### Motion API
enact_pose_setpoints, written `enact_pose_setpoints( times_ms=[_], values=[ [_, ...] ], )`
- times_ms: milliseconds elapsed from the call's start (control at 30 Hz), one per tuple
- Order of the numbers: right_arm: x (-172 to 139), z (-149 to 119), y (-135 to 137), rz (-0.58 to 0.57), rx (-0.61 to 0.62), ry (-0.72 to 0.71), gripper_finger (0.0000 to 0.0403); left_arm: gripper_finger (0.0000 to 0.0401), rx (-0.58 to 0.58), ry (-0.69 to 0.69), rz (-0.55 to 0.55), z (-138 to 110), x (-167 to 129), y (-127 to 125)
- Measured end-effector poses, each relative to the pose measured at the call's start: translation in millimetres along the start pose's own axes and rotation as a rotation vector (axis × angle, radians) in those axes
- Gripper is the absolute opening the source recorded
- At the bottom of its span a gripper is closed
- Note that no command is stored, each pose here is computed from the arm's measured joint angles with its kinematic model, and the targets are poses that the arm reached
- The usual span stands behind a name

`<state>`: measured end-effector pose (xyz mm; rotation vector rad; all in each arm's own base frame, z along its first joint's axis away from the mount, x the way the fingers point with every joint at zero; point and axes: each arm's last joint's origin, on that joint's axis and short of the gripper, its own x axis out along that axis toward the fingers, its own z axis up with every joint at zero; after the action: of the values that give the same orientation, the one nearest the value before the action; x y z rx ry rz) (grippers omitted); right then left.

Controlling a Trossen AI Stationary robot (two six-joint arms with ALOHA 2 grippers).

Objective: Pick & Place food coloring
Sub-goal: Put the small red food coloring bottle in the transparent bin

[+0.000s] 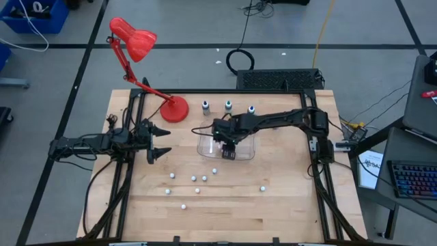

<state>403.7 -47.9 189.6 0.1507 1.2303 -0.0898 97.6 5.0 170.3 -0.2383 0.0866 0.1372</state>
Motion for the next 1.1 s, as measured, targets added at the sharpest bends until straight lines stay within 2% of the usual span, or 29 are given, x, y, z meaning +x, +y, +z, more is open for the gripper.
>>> enact_pose_setpoints(
  times_ms=[100,233,433,500,600,767,1100],
  values=[
    [-15.4,0.6,5.3,0.005,0.014,-0.032,0.0185,0.0399,0.0,0.0,0.0,-0.1,0.0,0.0],
    [-52.1,-5.5,18.7,0.022,0.043,-0.06,0.0186,0.0399,0.0,0.0,0.0,0.0,0.0,0.0],
    [-106.0,-36.6,62.7,0.057,0.085,0.008,0.0175,0.0399,0.0,0.0,0.0,0.0,0.0,0.0],
    [-115.0,-50.3,80.1,0.066,0.124,0.043,0.0173,0.0399,0.0,0.001,0.0,-0.1,0.0,0.0],
    [-115.7,-74.3,105.3,0.074,0.187,0.103,0.0172,0.0399,0.0,0.0,0.0,0.0,0.0,0.0],
    [-100.2,-108.7,133.6,0.039,0.289,0.209,0.0171,0.0399,0.0,0.001,0.0,-0.2,0.1,0.0],
    [-65.9,-146.5,153.8,0.023,0.336,0.248,0.0171,0.0399,0.0,0.001,0.0,-0.1,0.1,0.0]
  ],
)
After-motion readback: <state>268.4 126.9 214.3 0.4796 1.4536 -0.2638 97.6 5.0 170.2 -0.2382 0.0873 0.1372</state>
